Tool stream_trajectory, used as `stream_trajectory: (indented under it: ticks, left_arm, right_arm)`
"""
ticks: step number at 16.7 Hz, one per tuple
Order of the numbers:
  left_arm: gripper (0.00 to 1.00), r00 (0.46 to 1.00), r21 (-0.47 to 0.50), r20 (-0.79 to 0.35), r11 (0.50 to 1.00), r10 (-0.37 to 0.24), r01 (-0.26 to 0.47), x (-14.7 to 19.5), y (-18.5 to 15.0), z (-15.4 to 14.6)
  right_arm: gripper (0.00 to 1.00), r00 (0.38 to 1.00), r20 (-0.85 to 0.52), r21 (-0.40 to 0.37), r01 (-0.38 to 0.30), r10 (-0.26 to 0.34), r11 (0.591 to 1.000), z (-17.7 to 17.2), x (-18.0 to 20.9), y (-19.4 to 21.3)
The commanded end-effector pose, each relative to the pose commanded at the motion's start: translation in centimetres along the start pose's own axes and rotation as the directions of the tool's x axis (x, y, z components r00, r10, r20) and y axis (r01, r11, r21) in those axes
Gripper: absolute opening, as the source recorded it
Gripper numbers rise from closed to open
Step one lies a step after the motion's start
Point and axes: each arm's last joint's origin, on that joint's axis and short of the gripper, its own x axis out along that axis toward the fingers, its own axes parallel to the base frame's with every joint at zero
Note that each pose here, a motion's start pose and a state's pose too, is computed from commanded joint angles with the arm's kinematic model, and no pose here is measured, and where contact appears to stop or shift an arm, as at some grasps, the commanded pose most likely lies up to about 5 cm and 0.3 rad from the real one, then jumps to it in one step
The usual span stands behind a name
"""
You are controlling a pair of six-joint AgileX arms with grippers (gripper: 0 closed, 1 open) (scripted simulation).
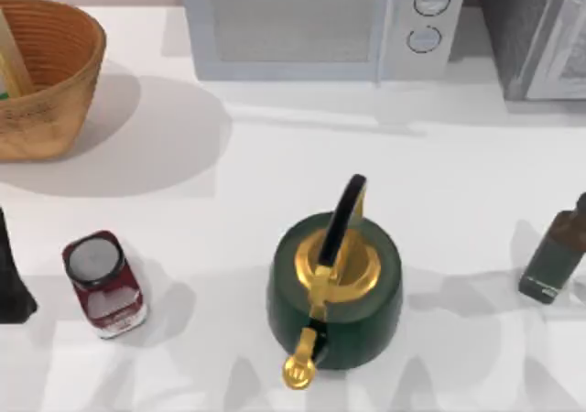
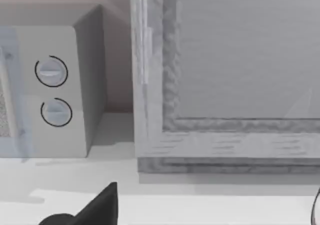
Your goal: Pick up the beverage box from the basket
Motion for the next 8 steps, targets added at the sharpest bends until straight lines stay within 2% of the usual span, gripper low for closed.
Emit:
stream_trajectory:
  ticks: [8]
  left_arm:
    - [1.00,0.999,-0.017,-0.035,1.000,-0.001,0.000,1.2,0.2,1.2]
  right_arm:
    - [1.00,1.000,0.000,0.000,0.000,0.000,1.000,0.0,0.0,0.0]
